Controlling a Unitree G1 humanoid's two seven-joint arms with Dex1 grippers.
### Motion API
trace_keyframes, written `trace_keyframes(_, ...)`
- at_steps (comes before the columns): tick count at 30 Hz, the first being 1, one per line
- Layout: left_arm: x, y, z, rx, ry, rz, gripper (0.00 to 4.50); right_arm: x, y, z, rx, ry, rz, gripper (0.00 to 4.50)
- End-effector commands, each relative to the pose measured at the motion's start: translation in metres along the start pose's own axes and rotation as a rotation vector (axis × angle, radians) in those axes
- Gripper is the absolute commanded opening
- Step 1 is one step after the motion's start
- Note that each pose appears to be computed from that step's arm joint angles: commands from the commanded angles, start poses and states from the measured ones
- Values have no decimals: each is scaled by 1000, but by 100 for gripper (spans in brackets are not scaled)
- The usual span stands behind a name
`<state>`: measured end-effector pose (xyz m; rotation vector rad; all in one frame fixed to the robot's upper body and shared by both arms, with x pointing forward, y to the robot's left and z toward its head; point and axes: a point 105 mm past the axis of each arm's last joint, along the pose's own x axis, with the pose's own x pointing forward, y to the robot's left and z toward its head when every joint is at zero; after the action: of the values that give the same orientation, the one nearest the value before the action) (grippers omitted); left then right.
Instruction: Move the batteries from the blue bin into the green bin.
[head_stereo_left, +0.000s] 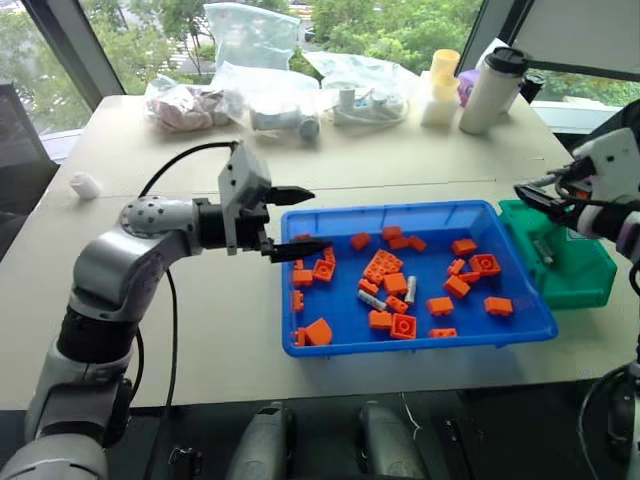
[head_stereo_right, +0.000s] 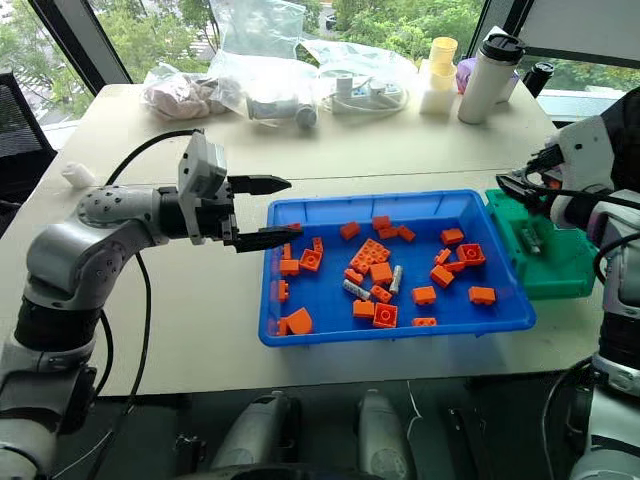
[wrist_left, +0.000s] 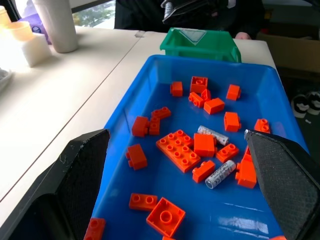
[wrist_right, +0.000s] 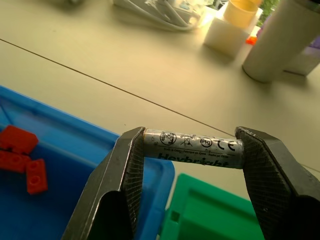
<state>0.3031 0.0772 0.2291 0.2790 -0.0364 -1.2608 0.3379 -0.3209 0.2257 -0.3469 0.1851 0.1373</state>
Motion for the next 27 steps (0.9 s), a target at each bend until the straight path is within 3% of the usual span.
trace_keyframes(1, 3, 1, 6, 56, -9, -11, 450, -14, -22, 1, -4, -10, -116, 222)
trace_keyframes(13, -2, 0, 3, 57, 6, 12, 450, -13, -39, -34, 77, 89, -229, 222)
trace_keyframes(15, -3, 1, 4, 60, 7, 15, 450, -13, -40, -35, 86, 91, -232, 326)
trace_keyframes(18, -4, 2, 5, 65, 8, 19, 450, -11, -42, -33, 80, 82, -235, 447)
trace_keyframes(21, -5, 3, 7, 72, 10, 24, 450, -8, -40, -24, 71, 52, -219, 447)
trace_keyframes(23, -6, 3, 8, 78, 11, 25, 450, -6, -32, -12, 56, 10, -170, 447)
trace_keyframes(27, -11, 3, 10, 105, 37, 23, 450, -8, 51, 21, -32, -67, 260, 447)
